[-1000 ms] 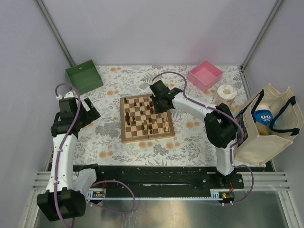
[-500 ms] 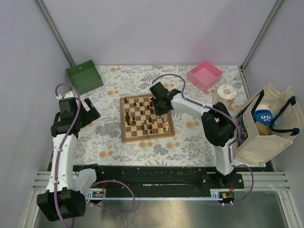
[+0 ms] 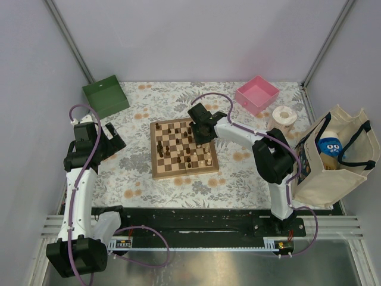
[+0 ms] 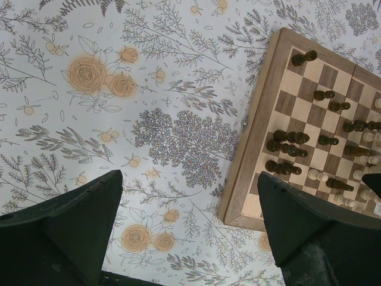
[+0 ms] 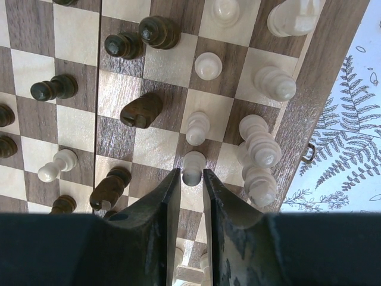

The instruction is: Set up the chess pieces on the board

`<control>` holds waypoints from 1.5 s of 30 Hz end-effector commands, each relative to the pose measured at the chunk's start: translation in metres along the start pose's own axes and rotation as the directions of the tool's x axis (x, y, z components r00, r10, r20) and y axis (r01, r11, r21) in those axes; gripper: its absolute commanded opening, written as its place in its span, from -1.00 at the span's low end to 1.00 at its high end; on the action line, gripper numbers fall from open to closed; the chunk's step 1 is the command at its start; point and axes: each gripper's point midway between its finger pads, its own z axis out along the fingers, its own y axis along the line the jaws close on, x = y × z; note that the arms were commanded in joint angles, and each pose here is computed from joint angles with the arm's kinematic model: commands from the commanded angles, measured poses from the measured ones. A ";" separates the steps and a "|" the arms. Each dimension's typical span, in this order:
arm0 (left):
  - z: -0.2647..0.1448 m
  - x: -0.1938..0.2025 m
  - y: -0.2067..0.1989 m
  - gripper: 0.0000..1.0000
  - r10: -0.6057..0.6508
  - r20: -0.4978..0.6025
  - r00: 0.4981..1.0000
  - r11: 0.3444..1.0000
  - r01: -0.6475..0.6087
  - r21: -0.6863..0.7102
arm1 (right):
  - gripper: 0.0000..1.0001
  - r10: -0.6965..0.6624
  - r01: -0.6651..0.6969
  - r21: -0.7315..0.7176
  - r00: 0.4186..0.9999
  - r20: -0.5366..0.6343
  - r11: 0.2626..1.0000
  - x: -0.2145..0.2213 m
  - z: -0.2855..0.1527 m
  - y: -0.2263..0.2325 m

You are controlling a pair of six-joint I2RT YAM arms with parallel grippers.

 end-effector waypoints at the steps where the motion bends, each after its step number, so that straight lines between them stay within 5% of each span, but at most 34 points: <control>1: 0.000 -0.008 -0.004 0.98 0.008 0.035 0.999 1.000 -0.009 0.026 | -0.37 0.009 -0.008 -0.013 1.000 0.027 1.000 -0.009 -0.003 0.000; 20: 0.000 -0.008 -0.004 0.98 0.008 0.033 0.999 1.000 -0.009 0.026 | -0.24 -0.015 0.023 -0.072 0.993 0.117 0.997 -0.014 -0.053 0.013; 45: 0.001 -0.007 -0.004 0.98 0.008 0.030 1.000 1.000 -0.009 0.025 | -0.35 -0.047 0.045 -0.131 0.999 -0.013 0.990 0.027 -0.014 0.041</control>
